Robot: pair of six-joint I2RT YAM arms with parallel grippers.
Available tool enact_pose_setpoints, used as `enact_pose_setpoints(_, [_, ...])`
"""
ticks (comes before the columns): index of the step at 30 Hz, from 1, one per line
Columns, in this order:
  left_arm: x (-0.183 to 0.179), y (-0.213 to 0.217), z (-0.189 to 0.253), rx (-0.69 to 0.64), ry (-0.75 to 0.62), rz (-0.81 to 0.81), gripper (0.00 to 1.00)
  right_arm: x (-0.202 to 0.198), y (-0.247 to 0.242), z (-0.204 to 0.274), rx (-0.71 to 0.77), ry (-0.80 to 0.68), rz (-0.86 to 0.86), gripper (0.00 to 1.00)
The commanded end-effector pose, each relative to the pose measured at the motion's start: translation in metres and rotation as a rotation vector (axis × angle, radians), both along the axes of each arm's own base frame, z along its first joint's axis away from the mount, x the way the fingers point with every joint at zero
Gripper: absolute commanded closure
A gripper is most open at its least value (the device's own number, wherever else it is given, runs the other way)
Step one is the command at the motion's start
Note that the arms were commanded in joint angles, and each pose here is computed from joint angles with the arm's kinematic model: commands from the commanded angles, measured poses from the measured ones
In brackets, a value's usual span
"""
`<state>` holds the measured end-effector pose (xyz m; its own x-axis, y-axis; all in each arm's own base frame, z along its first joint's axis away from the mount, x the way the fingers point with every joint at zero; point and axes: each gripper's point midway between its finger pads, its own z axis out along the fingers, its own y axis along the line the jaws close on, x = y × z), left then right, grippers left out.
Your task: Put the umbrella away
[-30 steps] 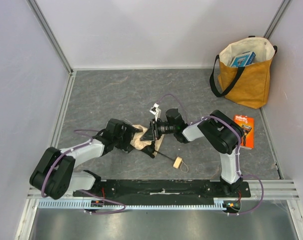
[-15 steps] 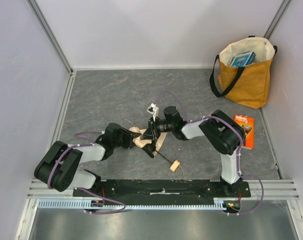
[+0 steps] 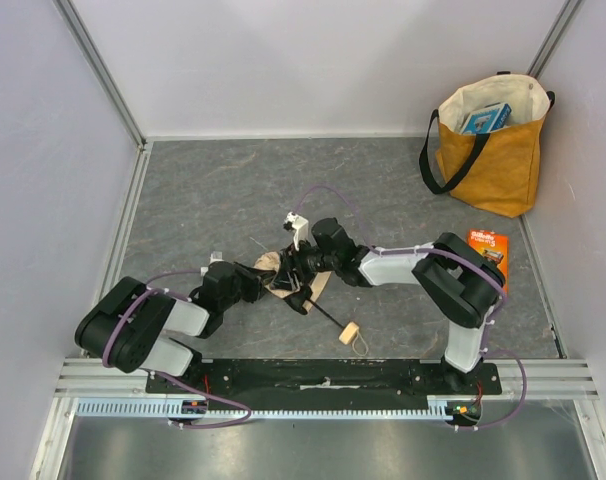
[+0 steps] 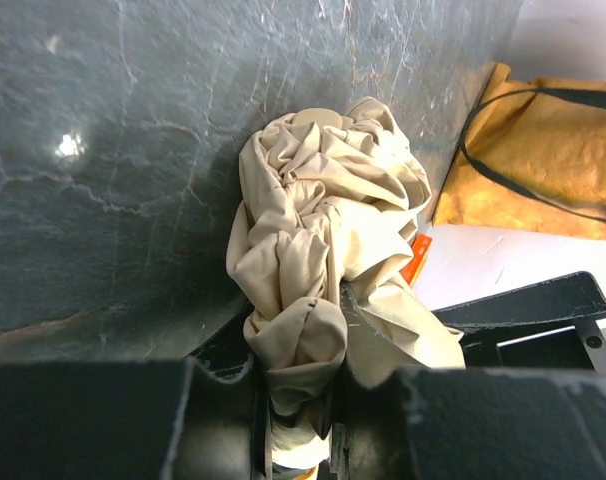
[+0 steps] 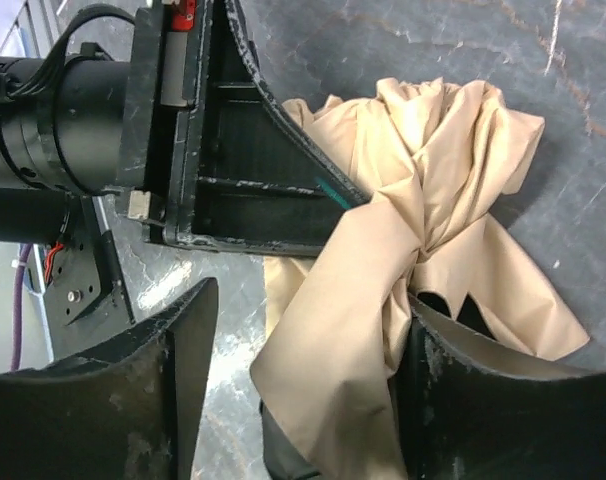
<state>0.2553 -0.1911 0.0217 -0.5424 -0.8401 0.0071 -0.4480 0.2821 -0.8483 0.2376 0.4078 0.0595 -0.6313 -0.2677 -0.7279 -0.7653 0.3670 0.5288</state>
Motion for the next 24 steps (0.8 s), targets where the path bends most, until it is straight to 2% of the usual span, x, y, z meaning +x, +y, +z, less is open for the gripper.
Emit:
enact_pose_setpoints(1, [-0.047, 0.031, -0.063, 0.243, 0.13, -0.061, 0.98, -0.049, -0.02, -0.016, -0.126, 0.218, -0.078, 0.22])
enact_pose_setpoints(6, [-0.04, 0.022, -0.047, 0.204, 0.033, -0.1, 0.98, -0.04, -0.057, 0.017, -0.088, 0.271, -0.273, 0.1])
enact_pose_setpoints(7, [-0.04, 0.02, -0.044, 0.197, 0.017, -0.104, 0.98, -0.036, -0.069, 0.025, -0.07, 0.266, -0.326, 0.04])
enact_pose_setpoints(9, [-0.04, 0.019, -0.04, 0.19, 0.001, -0.112, 0.98, -0.028, -0.091, 0.041, -0.048, 0.243, -0.427, 0.02])
enact_pose_setpoints(13, [-0.039, 0.015, -0.029, 0.159, -0.056, -0.126, 0.98, -0.004, -0.145, 0.028, -0.084, 0.315, -0.694, 0.02])
enact_pose_setpoints(16, [-0.042, 0.013, -0.022, 0.13, -0.092, -0.141, 0.98, 0.0, -0.156, 0.012, -0.074, 0.456, -0.762, 0.1])
enact_pose_setpoints(19, [-0.041, 0.01, -0.01, 0.098, -0.145, -0.141, 0.98, -0.011, -0.143, 0.0, -0.036, 0.543, -0.701, 0.14])
enact_pose_setpoints(21, [-0.04, 0.007, 0.001, 0.072, -0.183, -0.144, 0.98, -0.014, -0.141, -0.007, 0.001, 0.583, -0.714, 0.22])
enact_pose_setpoints(24, [-0.038, 0.004, 0.013, 0.041, -0.218, -0.149, 0.98, -0.022, -0.137, -0.006, 0.083, 0.628, -0.713, 0.26])
